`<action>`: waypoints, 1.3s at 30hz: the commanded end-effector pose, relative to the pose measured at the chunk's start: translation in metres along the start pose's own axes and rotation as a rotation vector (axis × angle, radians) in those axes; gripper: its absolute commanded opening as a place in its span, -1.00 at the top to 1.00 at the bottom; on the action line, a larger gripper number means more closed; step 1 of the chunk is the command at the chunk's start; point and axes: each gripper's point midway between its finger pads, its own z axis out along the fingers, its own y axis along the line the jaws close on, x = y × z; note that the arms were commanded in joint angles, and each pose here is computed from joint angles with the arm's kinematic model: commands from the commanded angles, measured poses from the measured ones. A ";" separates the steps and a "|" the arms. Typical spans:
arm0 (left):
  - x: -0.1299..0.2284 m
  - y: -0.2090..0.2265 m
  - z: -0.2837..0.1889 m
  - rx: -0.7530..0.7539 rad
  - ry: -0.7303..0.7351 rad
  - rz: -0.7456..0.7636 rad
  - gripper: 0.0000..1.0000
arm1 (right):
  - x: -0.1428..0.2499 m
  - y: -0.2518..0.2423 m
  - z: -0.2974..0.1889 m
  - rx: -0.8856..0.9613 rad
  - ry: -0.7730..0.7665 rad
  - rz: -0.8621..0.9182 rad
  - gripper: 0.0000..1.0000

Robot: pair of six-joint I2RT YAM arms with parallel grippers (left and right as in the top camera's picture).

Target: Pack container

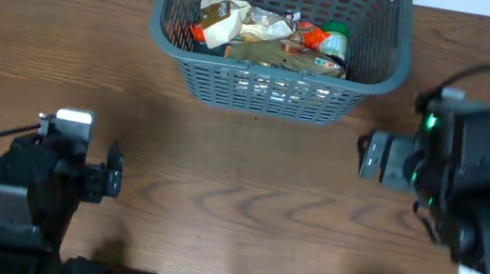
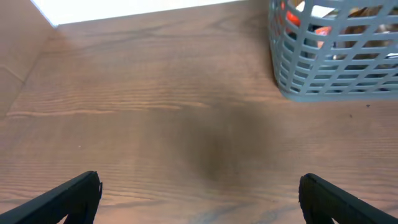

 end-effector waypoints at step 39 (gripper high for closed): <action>0.004 -0.003 -0.005 0.015 -0.018 0.014 -0.97 | 0.104 -0.033 0.022 -0.097 -0.409 0.090 -0.99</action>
